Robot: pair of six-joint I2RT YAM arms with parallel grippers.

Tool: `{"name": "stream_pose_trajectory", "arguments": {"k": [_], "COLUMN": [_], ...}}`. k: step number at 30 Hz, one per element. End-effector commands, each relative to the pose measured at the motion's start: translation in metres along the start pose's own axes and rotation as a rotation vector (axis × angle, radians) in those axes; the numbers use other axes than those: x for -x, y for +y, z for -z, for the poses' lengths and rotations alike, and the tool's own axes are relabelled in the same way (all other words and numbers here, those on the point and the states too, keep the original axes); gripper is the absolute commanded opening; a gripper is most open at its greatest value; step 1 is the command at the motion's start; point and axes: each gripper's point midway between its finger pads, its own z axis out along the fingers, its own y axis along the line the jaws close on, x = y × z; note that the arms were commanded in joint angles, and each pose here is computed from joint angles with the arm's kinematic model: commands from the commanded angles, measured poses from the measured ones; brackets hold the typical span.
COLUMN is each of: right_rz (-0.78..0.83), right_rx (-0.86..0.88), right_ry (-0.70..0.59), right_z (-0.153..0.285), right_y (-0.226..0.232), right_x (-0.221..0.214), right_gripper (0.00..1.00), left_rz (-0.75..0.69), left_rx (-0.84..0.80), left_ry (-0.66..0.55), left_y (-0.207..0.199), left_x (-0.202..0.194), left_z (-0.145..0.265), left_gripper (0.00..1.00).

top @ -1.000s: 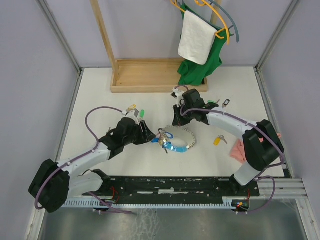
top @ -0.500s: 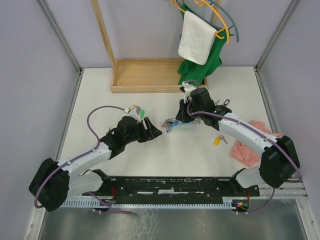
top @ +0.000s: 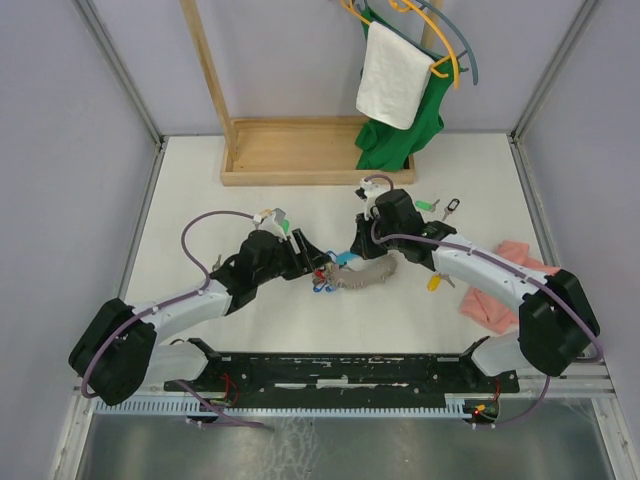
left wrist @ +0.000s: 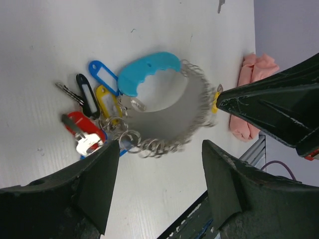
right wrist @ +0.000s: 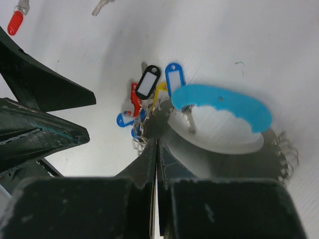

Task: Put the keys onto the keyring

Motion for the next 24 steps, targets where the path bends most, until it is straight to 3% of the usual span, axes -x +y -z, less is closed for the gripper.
{"name": "stream_pose_trajectory", "arguments": {"k": [1,5,10,16,24], "right_rz": [-0.02,-0.021,0.019,0.121,0.184], "right_rx": [0.022,0.038,0.039,0.025,-0.079], "right_ry": [-0.022,-0.003,0.079,0.224,0.24], "right_z": [-0.001,-0.005,-0.01,-0.015,-0.004], "right_y": [0.006,0.011,0.011,0.011,-0.011], "right_x": [-0.004,-0.012,-0.034,-0.075,-0.084], "right_gripper": [0.01,0.01,0.01,0.27,0.41], "left_rz": [0.058,0.125,0.107,0.056,-0.013], "left_rx": [-0.05,-0.084,-0.048,0.008,-0.02], "left_ry": [-0.048,-0.044,-0.015,0.032,0.153], "left_y": [-0.006,-0.006,0.003,0.026,0.02], "left_x": [0.004,-0.003,-0.011,-0.029,-0.058], "left_z": [0.001,0.002,0.002,0.011,0.005], "left_gripper": [0.74,0.73,0.72,0.7,0.55]}}
